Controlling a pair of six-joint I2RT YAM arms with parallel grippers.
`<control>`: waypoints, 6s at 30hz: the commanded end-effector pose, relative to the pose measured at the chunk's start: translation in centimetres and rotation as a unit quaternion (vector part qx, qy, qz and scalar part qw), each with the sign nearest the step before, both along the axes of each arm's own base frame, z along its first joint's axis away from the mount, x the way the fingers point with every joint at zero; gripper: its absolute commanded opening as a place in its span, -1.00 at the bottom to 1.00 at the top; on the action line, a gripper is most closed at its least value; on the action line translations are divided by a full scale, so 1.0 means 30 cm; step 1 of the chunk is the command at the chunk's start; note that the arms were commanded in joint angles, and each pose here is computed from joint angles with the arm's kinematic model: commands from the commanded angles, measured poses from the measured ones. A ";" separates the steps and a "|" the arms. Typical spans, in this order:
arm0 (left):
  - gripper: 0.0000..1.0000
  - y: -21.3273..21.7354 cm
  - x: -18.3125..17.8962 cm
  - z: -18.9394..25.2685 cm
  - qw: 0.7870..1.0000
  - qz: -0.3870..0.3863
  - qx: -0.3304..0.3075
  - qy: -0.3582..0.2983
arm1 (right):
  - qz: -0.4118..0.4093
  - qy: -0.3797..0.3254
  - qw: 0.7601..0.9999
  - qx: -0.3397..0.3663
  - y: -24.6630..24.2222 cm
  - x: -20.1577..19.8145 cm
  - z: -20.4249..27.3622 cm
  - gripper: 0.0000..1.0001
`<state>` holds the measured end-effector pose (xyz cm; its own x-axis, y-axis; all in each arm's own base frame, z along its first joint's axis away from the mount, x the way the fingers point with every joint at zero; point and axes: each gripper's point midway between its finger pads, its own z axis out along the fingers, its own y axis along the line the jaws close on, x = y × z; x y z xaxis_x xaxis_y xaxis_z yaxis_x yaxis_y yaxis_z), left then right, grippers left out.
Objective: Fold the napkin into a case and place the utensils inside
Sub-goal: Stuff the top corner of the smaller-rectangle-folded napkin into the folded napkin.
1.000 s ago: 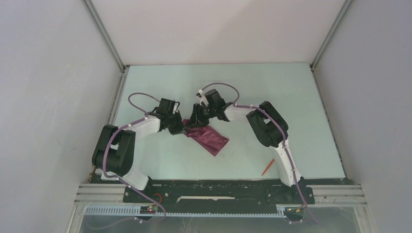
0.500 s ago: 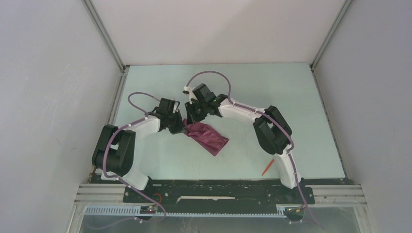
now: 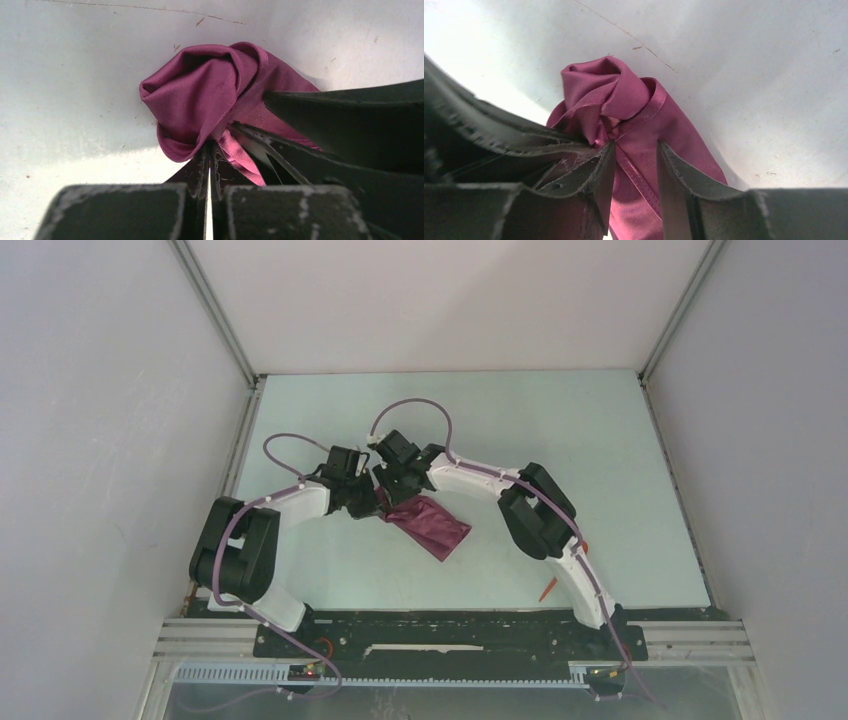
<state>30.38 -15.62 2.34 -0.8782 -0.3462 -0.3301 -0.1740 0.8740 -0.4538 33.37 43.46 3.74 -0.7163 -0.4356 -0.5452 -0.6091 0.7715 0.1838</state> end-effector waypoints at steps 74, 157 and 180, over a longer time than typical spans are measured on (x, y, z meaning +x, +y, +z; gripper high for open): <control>-0.93 0.021 0.038 0.057 0.999 0.014 -0.006 -0.032 | -0.154 0.246 0.897 0.334 0.118 -0.076 -0.106 -0.62; -0.41 0.205 0.008 0.074 0.990 0.112 -0.022 -0.078 | -0.009 0.221 0.892 0.394 0.152 -0.053 0.110 0.09; -0.70 0.215 0.000 0.026 0.991 0.115 -0.006 -0.066 | -0.021 0.257 0.877 0.405 0.267 -0.093 0.030 0.31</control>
<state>30.04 -9.42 2.68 -0.7359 -0.5493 -0.3960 -0.3272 0.8004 -0.5022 30.28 50.59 5.31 -0.9547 -0.0506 -0.2931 -0.2944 0.3016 0.9068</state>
